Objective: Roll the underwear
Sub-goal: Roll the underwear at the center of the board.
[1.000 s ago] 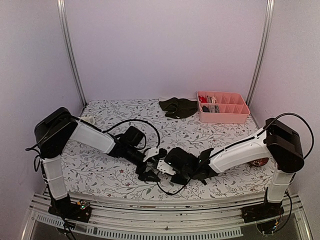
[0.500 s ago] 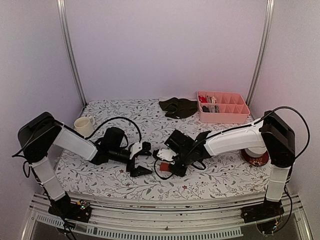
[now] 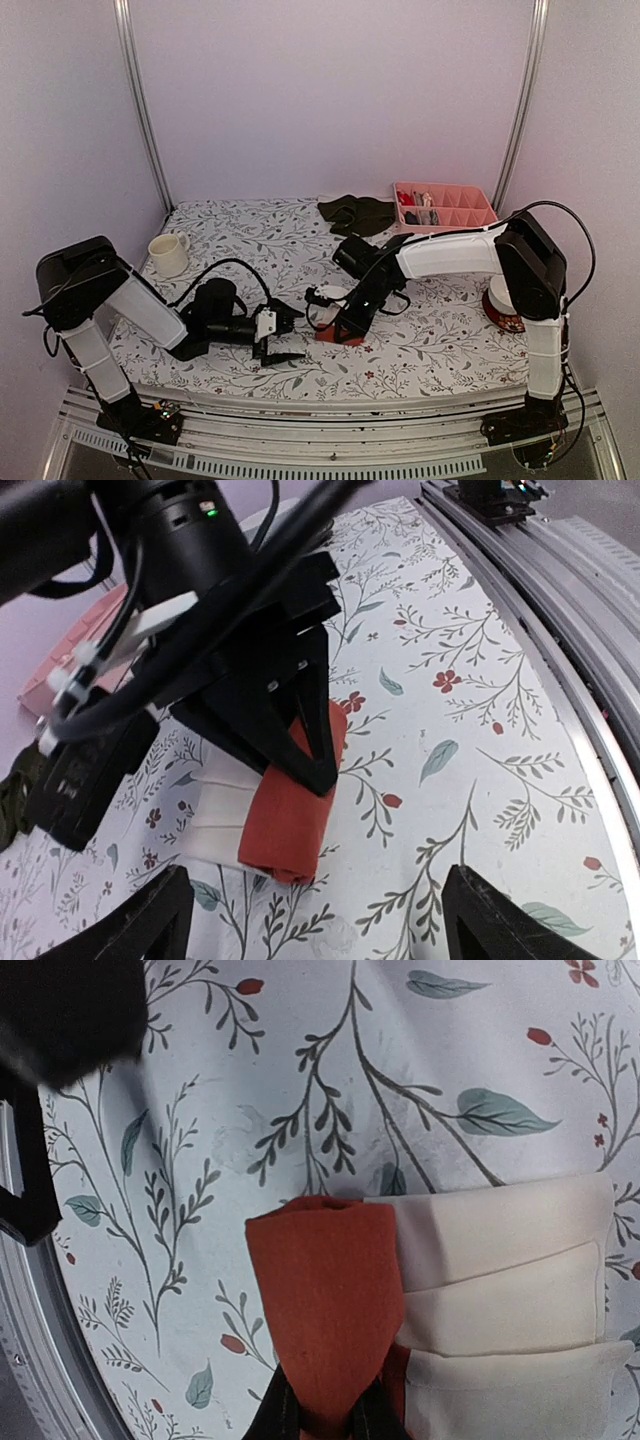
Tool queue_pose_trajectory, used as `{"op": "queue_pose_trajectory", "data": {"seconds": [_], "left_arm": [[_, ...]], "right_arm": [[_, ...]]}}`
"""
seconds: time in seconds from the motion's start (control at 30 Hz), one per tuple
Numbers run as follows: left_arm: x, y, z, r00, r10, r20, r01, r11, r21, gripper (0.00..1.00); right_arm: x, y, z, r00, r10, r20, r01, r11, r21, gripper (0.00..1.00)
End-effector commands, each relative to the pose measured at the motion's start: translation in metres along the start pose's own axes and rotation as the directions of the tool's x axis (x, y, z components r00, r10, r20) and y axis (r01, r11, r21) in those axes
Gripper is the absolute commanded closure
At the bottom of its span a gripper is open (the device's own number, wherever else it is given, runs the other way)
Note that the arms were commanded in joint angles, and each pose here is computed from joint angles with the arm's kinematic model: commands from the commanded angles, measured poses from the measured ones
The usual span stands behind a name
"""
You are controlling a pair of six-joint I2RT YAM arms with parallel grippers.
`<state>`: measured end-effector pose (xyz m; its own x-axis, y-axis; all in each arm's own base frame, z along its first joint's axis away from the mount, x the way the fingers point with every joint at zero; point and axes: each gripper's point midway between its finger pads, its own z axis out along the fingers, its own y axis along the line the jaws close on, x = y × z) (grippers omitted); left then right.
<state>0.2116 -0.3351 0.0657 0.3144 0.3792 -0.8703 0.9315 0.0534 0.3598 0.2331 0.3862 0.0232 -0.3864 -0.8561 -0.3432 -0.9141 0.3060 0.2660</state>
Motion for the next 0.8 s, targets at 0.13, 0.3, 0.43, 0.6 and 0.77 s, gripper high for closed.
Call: {"op": "queue_pose_trajectory", "data": {"seconds": [0.13, 0.3, 0.43, 0.6, 0.77], "left_arm": [[-0.001, -0.016, 0.012, 0.968, 0.246, -0.052, -0.249, 0.965, -0.08, 0.19], [0.008, -0.019, 0.022, 0.94, 0.316, -0.129, -0.331, 0.937, -0.116, 0.25], [0.013, -0.02, 0.027, 0.913, 0.364, -0.183, -0.392, 0.907, -0.152, 0.3], [0.017, -0.022, 0.031, 0.894, 0.391, -0.22, -0.429, 0.888, -0.164, 0.34], [0.021, -0.037, 0.036, 0.865, 0.446, -0.23, -0.478, 0.871, -0.11, 0.42]], "right_arm": [[0.058, 0.037, 0.034, 0.976, 0.034, -0.217, -0.081, 0.975, -0.209, 0.97], [0.061, 0.041, 0.035, 0.974, 0.027, -0.225, -0.079, 0.971, -0.226, 0.97], [0.062, 0.044, 0.037, 0.972, 0.014, -0.235, -0.069, 0.971, -0.228, 0.97], [0.064, 0.046, 0.039, 0.969, 0.008, -0.247, -0.066, 0.972, -0.226, 0.97], [0.064, 0.046, 0.04, 0.968, 0.0, -0.251, -0.056, 0.975, -0.217, 0.97]]}}
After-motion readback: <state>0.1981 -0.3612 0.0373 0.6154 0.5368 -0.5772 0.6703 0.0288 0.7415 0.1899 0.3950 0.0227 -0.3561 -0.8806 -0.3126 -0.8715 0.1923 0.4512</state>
